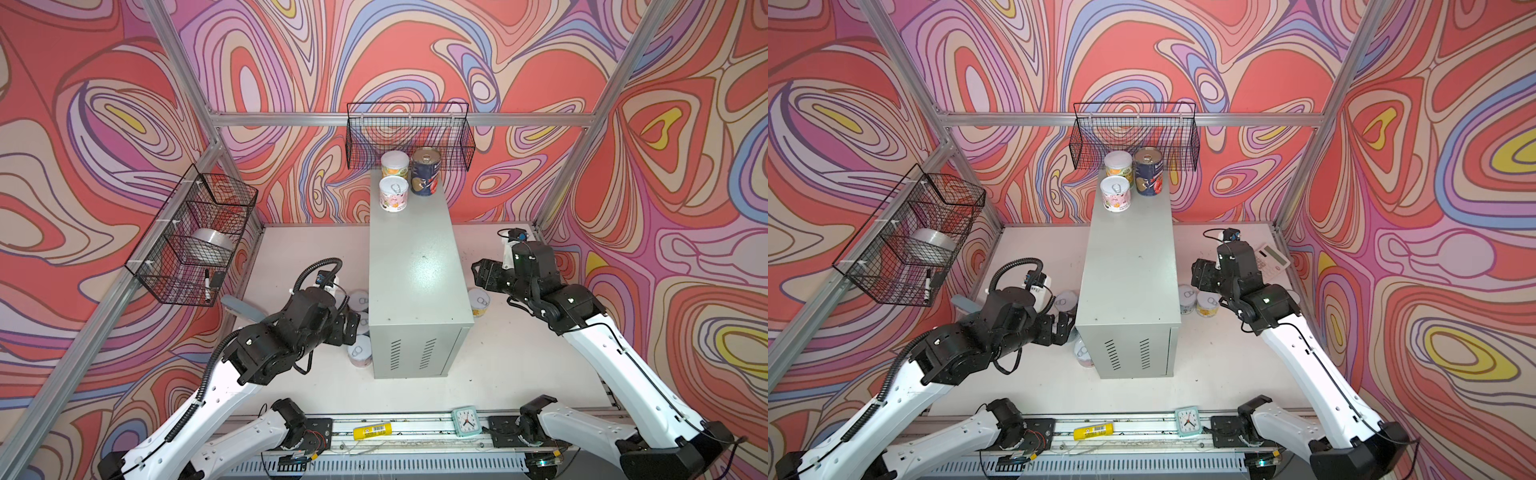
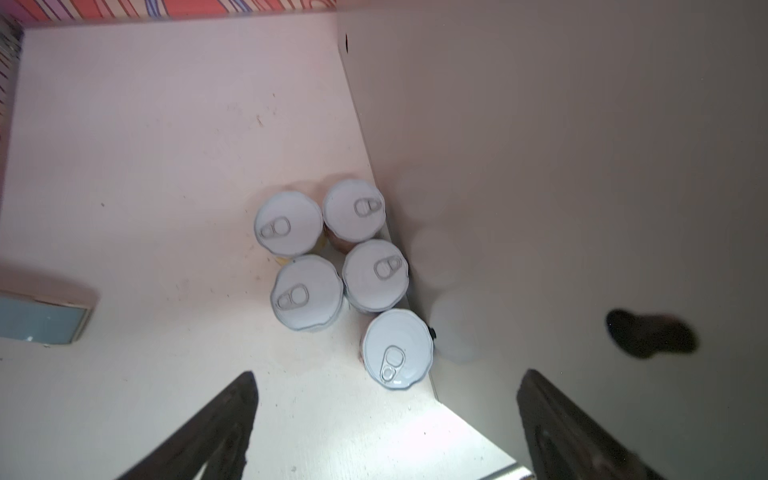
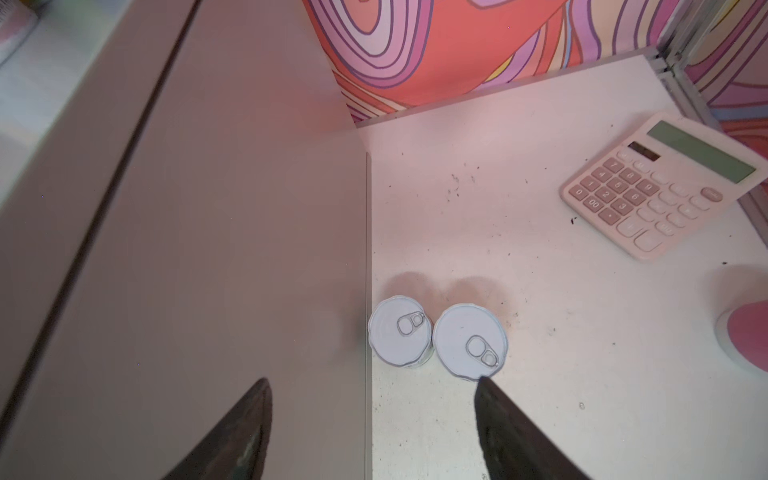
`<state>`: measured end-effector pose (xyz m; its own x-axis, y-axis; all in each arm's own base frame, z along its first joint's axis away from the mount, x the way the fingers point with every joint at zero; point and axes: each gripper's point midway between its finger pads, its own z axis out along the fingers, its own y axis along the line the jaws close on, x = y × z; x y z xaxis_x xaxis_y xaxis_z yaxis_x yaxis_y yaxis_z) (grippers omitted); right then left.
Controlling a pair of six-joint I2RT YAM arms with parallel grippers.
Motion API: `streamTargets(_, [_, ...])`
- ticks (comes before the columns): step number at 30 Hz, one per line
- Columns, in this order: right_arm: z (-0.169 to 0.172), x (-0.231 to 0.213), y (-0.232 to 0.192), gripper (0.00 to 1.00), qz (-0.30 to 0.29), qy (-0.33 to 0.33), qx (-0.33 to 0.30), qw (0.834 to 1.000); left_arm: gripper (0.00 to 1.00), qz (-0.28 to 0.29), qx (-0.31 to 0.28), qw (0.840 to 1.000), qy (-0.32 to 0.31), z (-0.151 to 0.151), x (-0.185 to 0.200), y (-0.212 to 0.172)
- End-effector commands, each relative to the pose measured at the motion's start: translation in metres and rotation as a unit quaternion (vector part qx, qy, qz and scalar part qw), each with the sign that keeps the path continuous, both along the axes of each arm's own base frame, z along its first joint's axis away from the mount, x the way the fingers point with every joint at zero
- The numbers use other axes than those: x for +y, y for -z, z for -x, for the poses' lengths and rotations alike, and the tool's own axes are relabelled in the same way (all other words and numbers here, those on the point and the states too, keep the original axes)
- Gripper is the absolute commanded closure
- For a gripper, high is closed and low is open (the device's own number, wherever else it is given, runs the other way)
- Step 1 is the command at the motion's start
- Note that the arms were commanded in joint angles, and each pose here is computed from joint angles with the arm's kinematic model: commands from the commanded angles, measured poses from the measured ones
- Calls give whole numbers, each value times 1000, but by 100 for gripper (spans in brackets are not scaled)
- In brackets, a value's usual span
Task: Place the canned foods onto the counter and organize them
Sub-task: 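Withdraw the left gripper and lower it onto the next white-lidded can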
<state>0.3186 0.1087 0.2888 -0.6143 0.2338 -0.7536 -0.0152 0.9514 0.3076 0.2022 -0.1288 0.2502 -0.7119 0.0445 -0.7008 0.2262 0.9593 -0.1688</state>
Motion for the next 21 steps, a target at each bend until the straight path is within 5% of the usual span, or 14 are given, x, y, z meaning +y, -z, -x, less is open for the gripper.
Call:
streamTargets(1, [-2, 6, 12, 21, -10, -8, 20, 1000, 2, 27, 40, 999, -23, 12, -2, 30])
streamTargets(13, [-6, 12, 28, 20, -10, -19, 42, 999, 4, -10, 120, 993, 4, 29, -29, 129])
streamTargets(21, [-7, 12, 28, 20, -13, -17, 37, 999, 6, -14, 111, 994, -6, 21, -35, 152])
